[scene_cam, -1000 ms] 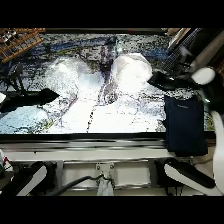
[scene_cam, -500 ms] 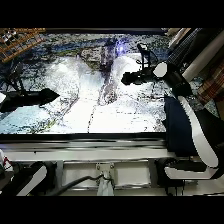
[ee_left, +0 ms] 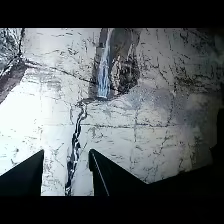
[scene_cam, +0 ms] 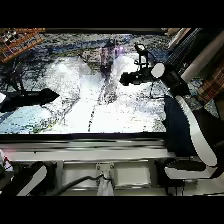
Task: Fold the clothes and pants, and hang the long-sleeved shirts on hangers.
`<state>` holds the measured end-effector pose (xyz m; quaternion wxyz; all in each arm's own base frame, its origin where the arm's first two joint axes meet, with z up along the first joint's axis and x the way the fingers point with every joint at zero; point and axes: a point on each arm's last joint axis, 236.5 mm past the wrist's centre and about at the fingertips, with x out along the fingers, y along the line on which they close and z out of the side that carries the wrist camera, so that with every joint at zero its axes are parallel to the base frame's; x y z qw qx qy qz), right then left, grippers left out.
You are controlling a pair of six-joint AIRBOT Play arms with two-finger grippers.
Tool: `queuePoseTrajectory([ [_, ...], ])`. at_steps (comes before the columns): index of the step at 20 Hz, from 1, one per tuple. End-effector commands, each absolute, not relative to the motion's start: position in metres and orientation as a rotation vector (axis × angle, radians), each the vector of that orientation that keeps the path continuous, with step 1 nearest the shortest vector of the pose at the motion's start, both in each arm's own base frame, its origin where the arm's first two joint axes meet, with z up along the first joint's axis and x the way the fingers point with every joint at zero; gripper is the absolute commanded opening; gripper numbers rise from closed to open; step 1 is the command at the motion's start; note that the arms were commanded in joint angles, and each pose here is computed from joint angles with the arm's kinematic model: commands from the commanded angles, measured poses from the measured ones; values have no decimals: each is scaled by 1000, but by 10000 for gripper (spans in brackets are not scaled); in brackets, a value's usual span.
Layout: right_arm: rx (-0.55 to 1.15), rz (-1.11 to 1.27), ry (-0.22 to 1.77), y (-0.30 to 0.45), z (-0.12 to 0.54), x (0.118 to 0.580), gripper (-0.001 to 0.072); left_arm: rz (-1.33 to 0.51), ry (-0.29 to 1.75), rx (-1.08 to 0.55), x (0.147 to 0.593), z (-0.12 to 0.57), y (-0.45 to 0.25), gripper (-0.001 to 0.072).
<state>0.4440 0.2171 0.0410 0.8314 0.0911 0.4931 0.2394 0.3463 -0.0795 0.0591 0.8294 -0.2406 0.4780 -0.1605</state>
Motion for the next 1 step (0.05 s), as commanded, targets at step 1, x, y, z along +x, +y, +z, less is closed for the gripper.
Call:
queuePoseTrajectory([
  [1,192,509,1045,218,41,444,463,-341,1015,-510,346,59,-80,307],
])
